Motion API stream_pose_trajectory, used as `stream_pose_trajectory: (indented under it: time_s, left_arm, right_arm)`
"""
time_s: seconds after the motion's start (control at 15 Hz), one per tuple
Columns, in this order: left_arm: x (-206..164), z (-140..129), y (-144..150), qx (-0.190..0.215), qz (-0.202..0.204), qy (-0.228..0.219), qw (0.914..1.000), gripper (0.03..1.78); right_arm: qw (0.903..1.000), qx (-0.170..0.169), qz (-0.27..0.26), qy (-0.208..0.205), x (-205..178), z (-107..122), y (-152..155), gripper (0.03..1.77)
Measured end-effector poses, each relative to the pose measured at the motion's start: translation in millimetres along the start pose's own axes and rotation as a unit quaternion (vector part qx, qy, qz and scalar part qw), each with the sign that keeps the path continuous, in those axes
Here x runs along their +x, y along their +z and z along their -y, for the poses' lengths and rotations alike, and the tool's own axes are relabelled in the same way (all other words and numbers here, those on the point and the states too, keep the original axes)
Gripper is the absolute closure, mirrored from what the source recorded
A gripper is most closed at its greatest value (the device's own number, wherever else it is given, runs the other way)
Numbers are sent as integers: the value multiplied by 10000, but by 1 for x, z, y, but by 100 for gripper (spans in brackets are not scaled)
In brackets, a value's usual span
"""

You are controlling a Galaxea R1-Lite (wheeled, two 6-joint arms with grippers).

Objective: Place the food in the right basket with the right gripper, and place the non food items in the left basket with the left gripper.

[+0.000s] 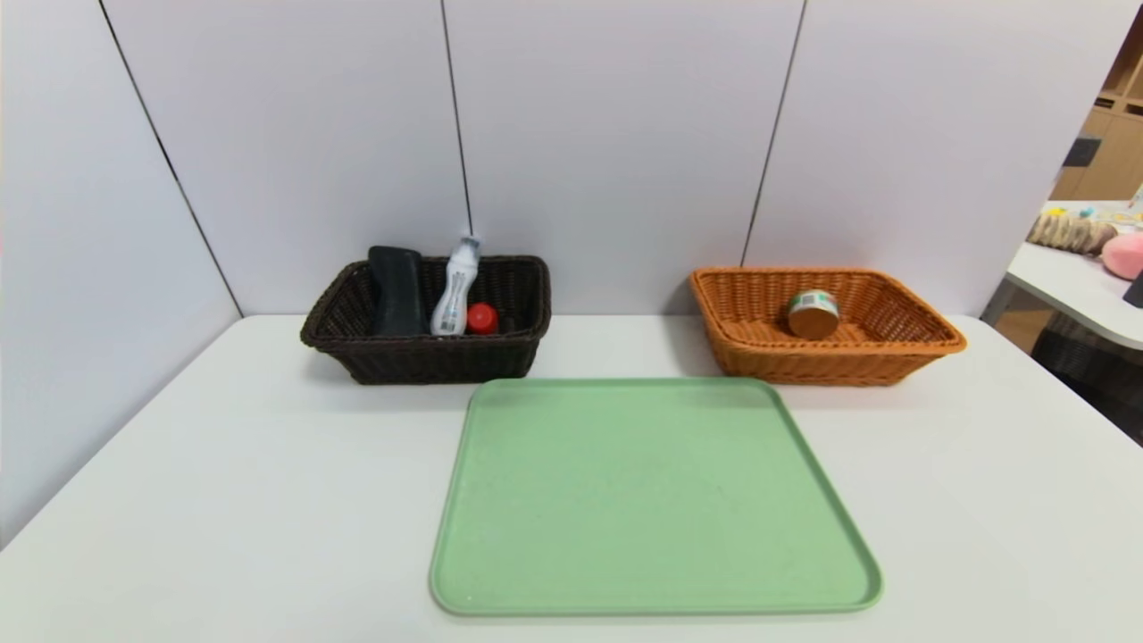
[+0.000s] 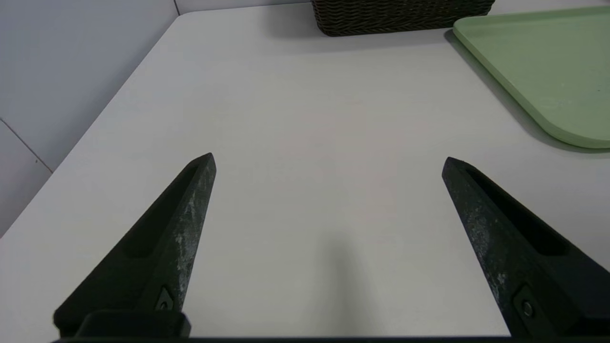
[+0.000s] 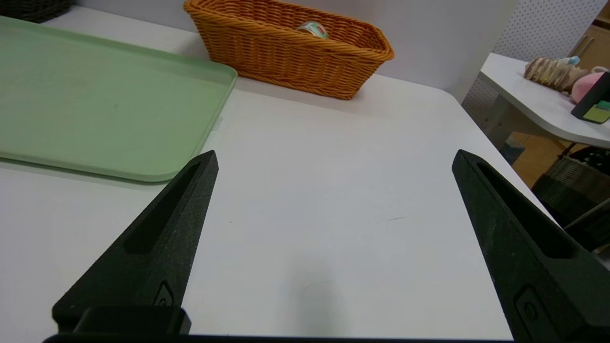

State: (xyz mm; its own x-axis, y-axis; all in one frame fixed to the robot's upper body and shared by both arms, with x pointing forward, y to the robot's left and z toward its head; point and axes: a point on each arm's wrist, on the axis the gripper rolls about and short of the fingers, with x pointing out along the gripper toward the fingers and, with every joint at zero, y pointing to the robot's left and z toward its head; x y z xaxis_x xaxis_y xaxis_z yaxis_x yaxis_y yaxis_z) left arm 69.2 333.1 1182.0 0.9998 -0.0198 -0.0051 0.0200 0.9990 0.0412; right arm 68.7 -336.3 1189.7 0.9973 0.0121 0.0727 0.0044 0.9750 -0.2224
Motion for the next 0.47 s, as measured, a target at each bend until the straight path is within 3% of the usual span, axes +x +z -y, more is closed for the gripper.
stream_pose_trajectory:
  time_s: [0.47]
  left_arm:
    - [0,0,0,-4,0,-1,10000,12]
  right_arm:
    - [10000,62,-5,-23,0,0,0,10]
